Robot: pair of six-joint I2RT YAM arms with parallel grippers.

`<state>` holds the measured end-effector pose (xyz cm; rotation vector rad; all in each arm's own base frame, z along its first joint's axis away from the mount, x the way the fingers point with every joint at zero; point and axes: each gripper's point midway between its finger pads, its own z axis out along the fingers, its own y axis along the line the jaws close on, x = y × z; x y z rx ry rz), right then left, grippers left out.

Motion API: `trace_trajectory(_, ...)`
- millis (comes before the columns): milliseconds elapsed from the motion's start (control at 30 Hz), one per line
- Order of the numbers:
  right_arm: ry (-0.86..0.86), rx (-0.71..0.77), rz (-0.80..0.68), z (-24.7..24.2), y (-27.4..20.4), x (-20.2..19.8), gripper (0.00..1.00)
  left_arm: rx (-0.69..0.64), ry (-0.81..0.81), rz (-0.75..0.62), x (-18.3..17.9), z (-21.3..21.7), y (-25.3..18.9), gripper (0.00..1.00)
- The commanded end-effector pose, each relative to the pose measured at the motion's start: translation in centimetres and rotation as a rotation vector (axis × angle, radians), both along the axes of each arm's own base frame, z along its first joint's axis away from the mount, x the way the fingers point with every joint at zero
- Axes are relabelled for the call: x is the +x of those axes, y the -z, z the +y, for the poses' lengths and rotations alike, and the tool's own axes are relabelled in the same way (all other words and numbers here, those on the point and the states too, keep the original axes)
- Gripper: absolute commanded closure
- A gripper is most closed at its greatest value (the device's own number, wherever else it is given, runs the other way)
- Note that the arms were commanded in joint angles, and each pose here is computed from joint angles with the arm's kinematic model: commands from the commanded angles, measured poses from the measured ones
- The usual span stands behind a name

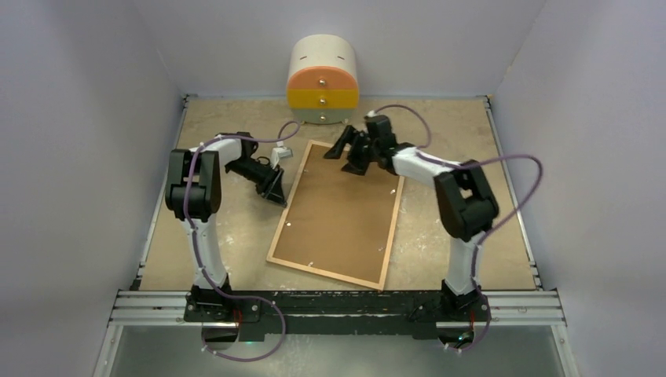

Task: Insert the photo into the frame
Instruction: Install the photo frame at the center of the board, then adjust the photo frame at the center of the board.

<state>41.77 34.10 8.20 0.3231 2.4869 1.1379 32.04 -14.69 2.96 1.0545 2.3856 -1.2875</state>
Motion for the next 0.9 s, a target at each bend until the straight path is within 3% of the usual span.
trace_trajectory(0,0.162,-0.043,-0.097,-8.4,-4.6,-0.1,0.13,0.045,0.037,-0.073,-0.5,2.5,-2.5,0.6)
trace_trajectory(167,0.367,-0.189,-0.076,-17.7,-2.8,-2.5,0.01,0.13,0.07,-0.11,-1.8,3.8,-0.7,0.6)
trace_trajectory(300,0.491,-0.313,-0.035,-23.0,-0.4,-4.3,0.01,0.246,0.119,-0.134,-3.6,4.2,2.1,0.6)
trace_trajectory(400,0.512,-0.336,-0.007,-24.3,1.3,-5.1,0.01,0.309,0.169,-0.145,-5.1,4.0,3.4,0.6)
trace_trajectory(600,0.386,-0.287,0.025,-21.5,3.6,-3.7,0.01,0.35,0.277,-0.15,-8.2,2.8,4.0,0.61)
trace_trajectory(867,0.163,-0.228,-0.015,-11.4,2.6,-1.0,0.01,0.31,0.451,-0.146,-12.1,-1.4,3.4,0.61)
